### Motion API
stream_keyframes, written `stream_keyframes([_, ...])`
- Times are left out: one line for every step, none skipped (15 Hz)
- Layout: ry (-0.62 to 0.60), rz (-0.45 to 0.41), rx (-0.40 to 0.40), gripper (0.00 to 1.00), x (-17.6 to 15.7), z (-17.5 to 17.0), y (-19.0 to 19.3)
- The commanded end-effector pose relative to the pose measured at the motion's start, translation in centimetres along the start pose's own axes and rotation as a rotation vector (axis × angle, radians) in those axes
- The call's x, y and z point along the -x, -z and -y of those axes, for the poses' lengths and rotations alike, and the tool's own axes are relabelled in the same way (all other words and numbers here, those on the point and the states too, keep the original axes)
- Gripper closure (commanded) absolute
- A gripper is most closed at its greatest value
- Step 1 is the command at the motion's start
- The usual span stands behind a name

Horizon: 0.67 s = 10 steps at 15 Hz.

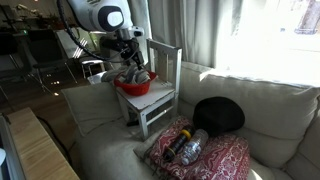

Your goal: Put the striped towel on the backrest of the chair then turn the red hat upright

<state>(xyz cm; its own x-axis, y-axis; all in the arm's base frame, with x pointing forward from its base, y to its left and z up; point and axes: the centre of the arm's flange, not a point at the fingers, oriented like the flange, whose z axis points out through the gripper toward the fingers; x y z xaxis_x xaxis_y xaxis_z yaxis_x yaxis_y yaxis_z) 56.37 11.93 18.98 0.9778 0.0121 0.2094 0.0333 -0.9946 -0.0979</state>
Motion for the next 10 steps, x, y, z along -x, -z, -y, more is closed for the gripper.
stream_keyframes([0.017,-0.019,0.011,0.23,-0.04,0.09,-1.17])
stream_keyframes([0.020,-0.021,0.013,0.29,0.04,0.12,-1.14])
stream_keyframes([0.021,-0.019,0.014,0.30,0.11,0.18,-1.02])
stream_keyframes([0.023,-0.020,0.014,0.36,0.12,0.23,-0.90])
stream_keyframes([0.024,-0.020,0.015,0.44,0.09,0.29,-0.86])
stream_keyframes([0.024,-0.018,0.011,0.54,0.11,0.38,-0.88])
stream_keyframes([0.025,-0.014,0.012,0.61,0.13,0.47,-0.94])
stream_keyframes([0.027,-0.013,0.010,0.69,0.16,0.58,-0.95])
stream_keyframes([0.026,-0.009,0.005,0.76,0.17,0.69,-0.93])
stream_keyframes([0.029,-0.009,0.004,0.83,0.18,0.79,-0.81])
